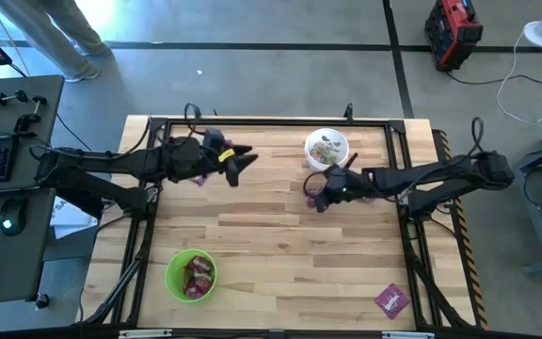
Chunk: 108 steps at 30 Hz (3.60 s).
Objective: Sort candy by brand, put in halloween buckets
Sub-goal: Put the purple candy into the green bucket
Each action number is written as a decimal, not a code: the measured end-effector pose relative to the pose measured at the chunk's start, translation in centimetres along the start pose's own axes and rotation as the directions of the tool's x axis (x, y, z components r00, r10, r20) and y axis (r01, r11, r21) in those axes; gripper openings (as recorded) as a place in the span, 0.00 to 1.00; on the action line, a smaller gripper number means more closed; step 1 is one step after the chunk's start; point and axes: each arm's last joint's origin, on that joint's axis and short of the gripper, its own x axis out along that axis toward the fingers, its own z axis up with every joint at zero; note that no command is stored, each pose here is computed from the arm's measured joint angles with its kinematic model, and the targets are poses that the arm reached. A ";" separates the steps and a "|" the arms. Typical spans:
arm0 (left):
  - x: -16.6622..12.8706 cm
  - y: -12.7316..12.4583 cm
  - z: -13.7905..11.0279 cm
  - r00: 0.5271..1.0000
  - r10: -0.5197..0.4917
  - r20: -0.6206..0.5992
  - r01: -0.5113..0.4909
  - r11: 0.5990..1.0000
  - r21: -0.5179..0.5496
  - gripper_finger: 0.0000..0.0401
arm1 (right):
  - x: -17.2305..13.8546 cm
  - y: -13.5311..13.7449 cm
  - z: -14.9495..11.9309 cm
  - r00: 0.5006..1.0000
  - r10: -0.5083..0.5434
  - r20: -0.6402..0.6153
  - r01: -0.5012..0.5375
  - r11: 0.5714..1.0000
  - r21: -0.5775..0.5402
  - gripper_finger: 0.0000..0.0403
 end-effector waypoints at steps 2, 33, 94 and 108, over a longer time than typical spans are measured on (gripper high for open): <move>0.0 -0.2 0.5 0.998 0.003 0.061 -0.001 0.999 -0.039 0.45 | -0.1 0.9 0.6 0.993 0.118 0.030 -0.116 0.991 -0.065 0.02; -1.4 -3.6 -0.5 0.969 -0.246 0.029 0.248 0.965 -0.084 0.45 | 8.6 24.2 -3.6 0.788 0.616 0.003 -0.521 0.670 -0.529 0.03; -10.7 -4.3 -0.1 0.857 -0.484 -0.176 0.445 0.867 -0.223 0.27 | 11.9 33.4 -2.4 0.841 0.535 -0.076 -0.242 0.247 -0.938 0.75; -14.7 -4.3 -1.5 0.910 -0.369 -0.189 0.378 0.926 0.014 0.01 | 7.4 29.2 3.6 0.957 0.225 -0.184 -0.242 0.266 -0.933 0.69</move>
